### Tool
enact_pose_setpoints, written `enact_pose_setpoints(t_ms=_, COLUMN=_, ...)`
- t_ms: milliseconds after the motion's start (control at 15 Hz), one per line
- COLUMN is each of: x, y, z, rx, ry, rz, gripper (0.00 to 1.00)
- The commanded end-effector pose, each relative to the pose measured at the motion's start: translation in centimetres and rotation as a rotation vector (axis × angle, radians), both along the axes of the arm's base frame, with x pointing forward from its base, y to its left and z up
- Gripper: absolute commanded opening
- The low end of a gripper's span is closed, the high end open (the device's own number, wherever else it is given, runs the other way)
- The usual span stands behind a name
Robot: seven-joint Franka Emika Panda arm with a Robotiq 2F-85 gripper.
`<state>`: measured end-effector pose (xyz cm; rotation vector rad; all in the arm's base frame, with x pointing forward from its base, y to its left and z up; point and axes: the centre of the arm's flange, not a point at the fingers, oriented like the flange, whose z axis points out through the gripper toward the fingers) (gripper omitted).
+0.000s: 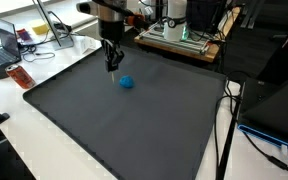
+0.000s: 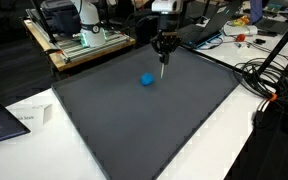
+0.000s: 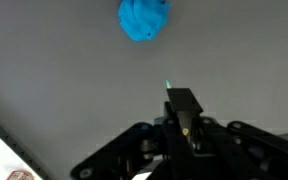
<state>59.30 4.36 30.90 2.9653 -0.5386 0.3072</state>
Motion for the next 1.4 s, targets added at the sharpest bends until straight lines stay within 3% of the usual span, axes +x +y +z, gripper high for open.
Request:
enact_pose_setpoints(t_ms=0, x=-2.9, y=-2.0, z=1.8, rx=0.08, ry=0.037, rz=0.069, gripper=0.03)
enact_pose_setpoints(t_ms=333, x=-7.0, y=-4.4, z=4.5, rx=0.163, ry=0.05, rz=0.156, gripper=0.03)
enact_pose_setpoints(t_ms=733, x=-11.0, y=-6.8, z=8.4, rx=0.182, ry=0.057, rz=0.223, gripper=0.03)
enact_pose_setpoints(t_ms=1333, x=-12.1, y=-5.5, z=11.5, rx=0.158, ry=0.043, rz=0.293, gripper=0.03)
